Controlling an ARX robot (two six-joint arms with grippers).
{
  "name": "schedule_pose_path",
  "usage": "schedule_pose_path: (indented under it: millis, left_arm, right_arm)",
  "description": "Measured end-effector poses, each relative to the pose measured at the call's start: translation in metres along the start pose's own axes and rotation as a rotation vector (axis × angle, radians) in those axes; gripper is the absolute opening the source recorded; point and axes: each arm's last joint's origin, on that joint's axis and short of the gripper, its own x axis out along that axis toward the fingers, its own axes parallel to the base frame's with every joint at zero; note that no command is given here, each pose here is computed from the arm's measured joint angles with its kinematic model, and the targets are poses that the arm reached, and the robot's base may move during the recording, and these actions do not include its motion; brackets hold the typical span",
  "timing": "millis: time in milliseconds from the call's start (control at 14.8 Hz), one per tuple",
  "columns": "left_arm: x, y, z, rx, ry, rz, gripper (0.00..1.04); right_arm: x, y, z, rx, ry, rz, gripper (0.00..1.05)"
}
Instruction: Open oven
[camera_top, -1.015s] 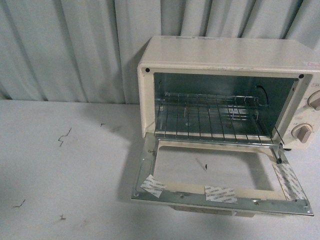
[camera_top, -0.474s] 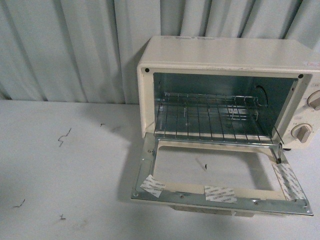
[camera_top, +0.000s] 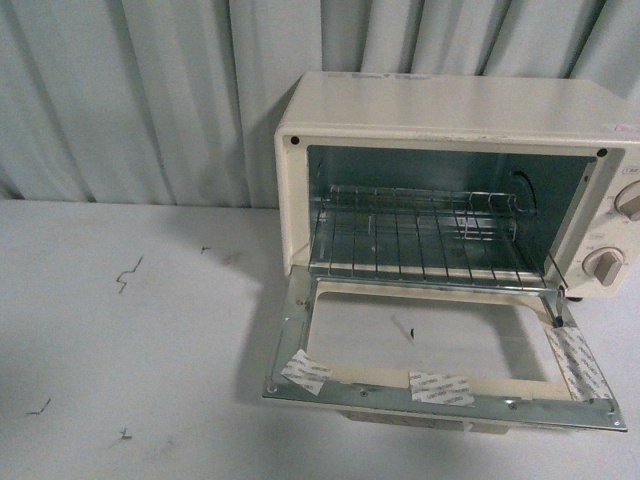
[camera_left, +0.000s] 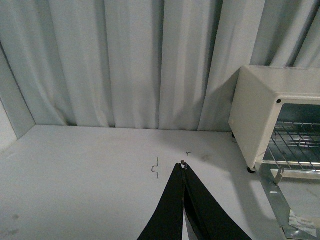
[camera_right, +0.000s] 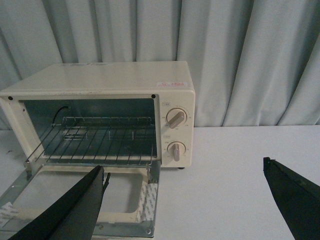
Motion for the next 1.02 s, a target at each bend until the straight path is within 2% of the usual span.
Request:
schedule_pose_path:
  millis: [203,338,609,677,1015]
  left_arm:
    - [-0.009,0.0,-0.007,0.0,0.052,-0.002,0.02]
    - [-0.011,0.0,0.0,0.0,-0.004,0.001,0.02]
    - [-0.011,0.0,-0.003,0.0,0.01,-0.002,0.02]
    - [-0.011,0.0,-0.003,0.0,0.011,-0.001,0.06]
    - [-0.011,0.0,-0.003,0.0,0.01,-0.002,0.71]
  right_arm:
    - [0.0,0.0,0.0,0.0,0.0,-0.001,0.98]
    - [0.0,0.0,0.0,0.0,-0.002,0.001,0.98]
    - [0.0,0.0,0.0,0.0,-0.001,0.0,0.98]
    - [0.0,0.0,0.0,0.0,0.0,0.0,0.98]
    - [0.0,0.0,0.0,0.0,0.0,0.0,0.98]
